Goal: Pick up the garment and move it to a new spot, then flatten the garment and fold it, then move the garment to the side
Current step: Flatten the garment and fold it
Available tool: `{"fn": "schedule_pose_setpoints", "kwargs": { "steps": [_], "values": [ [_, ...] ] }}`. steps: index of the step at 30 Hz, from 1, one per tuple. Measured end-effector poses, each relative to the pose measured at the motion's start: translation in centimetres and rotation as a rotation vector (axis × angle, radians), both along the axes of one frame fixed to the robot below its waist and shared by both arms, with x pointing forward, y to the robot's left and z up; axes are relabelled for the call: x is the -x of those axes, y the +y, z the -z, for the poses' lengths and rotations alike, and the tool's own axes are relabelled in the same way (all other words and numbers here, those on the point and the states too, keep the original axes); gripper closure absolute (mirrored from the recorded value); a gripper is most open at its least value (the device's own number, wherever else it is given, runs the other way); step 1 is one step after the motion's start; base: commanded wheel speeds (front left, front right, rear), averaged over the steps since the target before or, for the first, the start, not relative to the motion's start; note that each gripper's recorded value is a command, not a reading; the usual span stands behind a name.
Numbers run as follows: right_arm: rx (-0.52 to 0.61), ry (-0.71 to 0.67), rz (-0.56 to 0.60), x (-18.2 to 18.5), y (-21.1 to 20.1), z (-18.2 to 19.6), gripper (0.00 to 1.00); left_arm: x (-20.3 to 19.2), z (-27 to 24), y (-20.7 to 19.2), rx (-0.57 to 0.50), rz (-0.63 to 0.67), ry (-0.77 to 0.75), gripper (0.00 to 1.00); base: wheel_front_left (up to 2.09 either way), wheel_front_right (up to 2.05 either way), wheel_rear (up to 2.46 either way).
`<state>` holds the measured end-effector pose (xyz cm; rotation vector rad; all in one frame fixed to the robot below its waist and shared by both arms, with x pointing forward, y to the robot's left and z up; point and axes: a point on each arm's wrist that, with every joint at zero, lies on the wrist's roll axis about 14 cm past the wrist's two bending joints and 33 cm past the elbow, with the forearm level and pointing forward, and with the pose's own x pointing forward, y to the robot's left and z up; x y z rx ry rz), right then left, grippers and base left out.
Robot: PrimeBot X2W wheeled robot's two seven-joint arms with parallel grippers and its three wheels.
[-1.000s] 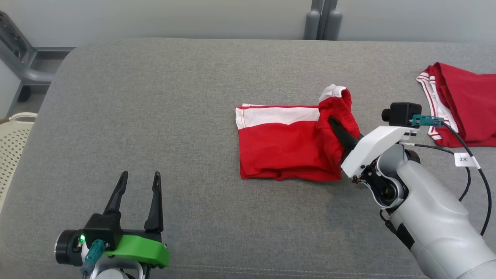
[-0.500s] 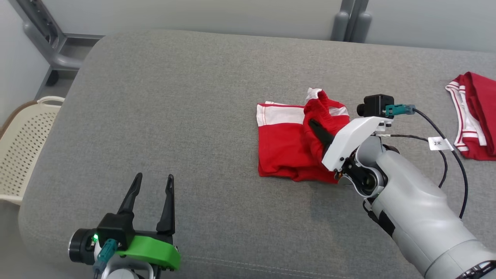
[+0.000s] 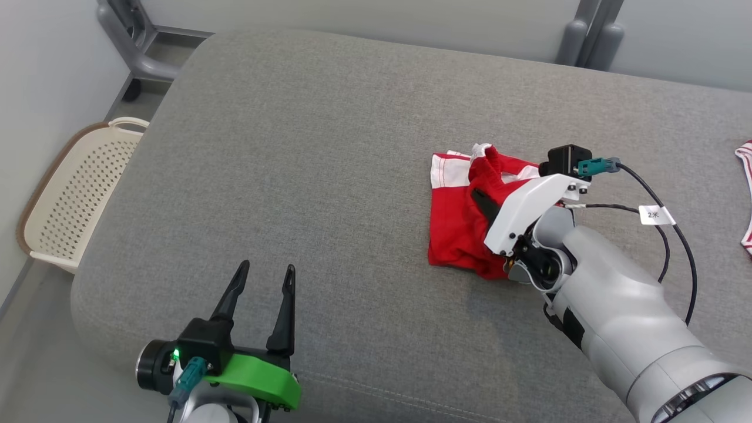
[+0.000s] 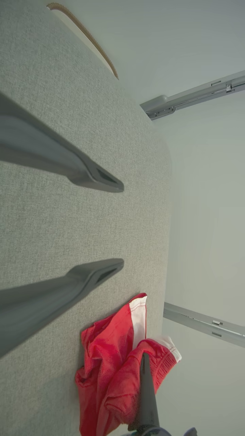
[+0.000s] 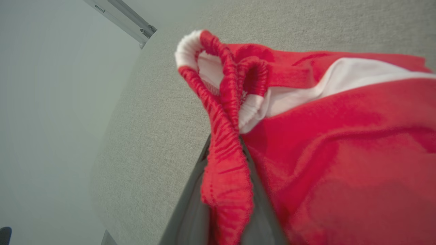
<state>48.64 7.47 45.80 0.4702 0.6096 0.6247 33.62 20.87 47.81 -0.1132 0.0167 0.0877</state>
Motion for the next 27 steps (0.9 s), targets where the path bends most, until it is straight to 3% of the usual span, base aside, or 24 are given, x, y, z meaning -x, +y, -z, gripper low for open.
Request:
{"fn": "schedule_pose_setpoints", "kwargs": {
  "steps": [7,9,10,21,27],
  "values": [
    [0.008,-0.003,-0.015,0.0,1.4,0.5,1.00,0.4,0.1,0.4,0.002,-0.022,0.008,0.00,0.00,0.00,0.00],
    [0.017,-0.007,-0.014,-0.1,1.4,0.8,0.41,0.4,0.2,0.5,0.002,-0.026,0.009,0.00,0.00,0.00,0.00],
    [0.016,-0.009,-0.010,-0.3,1.4,0.9,0.00,0.4,0.2,0.6,0.003,-0.027,0.012,0.00,0.00,0.00,0.00],
    [-0.038,-0.156,0.027,-1.3,0.6,-1.9,0.00,-0.3,0.2,0.7,-0.005,-0.028,0.010,0.00,0.00,0.00,0.00],
    [-0.053,-0.281,0.077,-2.0,-1.9,-3.5,0.00,-0.7,-0.3,0.4,-0.015,-0.011,-0.009,0.00,0.00,0.00,0.00]
  ]
}}
